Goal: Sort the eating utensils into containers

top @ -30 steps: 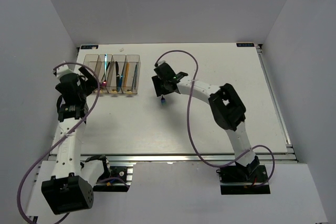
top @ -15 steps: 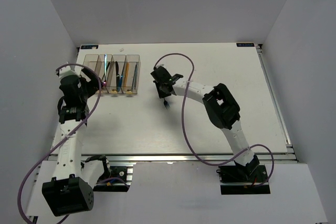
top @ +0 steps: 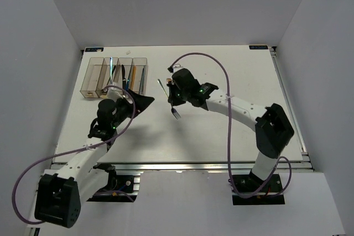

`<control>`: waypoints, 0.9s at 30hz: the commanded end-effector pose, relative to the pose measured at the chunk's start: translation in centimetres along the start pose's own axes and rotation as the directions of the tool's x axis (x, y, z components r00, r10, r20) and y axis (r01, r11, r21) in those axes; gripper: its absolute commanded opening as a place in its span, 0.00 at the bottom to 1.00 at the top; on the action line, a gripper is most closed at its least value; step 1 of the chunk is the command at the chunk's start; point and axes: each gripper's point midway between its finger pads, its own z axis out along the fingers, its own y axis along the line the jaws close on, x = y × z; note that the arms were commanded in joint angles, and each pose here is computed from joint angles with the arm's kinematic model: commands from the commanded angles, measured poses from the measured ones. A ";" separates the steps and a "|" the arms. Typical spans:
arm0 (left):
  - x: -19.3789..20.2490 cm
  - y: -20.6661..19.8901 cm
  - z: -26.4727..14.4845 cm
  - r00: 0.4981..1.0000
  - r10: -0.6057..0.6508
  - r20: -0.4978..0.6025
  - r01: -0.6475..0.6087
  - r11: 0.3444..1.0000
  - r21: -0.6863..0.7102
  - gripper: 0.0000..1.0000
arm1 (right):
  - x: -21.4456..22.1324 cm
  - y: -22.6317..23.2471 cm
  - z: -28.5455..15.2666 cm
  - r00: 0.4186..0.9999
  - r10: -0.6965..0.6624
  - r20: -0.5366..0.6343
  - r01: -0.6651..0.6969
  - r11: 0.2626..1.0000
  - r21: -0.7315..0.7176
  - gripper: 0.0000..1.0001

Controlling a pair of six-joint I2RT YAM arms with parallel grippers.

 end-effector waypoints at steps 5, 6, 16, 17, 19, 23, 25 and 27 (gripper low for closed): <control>-0.8 -7.4 1.9 0.998 -0.053 0.041 0.042 0.972 0.230 0.98 | -3.1 6.7 -5.3 0.988 0.016 0.154 0.018 0.976 -0.218 0.00; -0.7 -7.7 2.0 0.998 -0.052 0.042 0.041 0.970 0.240 0.98 | -3.0 7.3 -5.7 0.987 0.009 0.158 0.028 0.973 -0.229 0.00; -1.2 -7.6 3.1 0.997 -0.053 0.056 0.041 0.978 0.204 0.65 | -2.9 10.4 -7.7 0.979 -0.009 0.206 0.068 0.957 -0.281 0.00; -1.1 -7.7 3.2 0.997 -0.053 0.054 0.041 0.978 0.204 0.56 | -2.9 10.5 -7.7 0.978 -0.010 0.209 0.069 0.958 -0.278 0.00; -1.1 -7.9 3.3 0.997 -0.051 0.051 0.040 0.978 0.204 0.32 | -3.0 10.4 -7.4 0.977 -0.010 0.211 0.069 0.960 -0.271 0.00; -0.7 -7.5 4.0 1.000 -0.015 0.025 0.010 0.984 0.180 0.01 | -3.6 10.5 -7.7 0.972 -0.009 0.233 0.074 0.959 -0.272 0.09; -2.5 -7.5 4.8 0.989 0.135 0.052 -0.141 0.981 0.135 0.00 | -3.5 9.6 -8.7 0.967 -0.013 0.254 0.079 0.965 -0.251 0.82; -7.0 -5.7 5.5 0.956 0.281 0.078 -0.274 0.957 -0.093 0.00 | -3.8 7.8 -9.5 0.956 -0.011 0.295 0.075 0.976 -0.207 0.89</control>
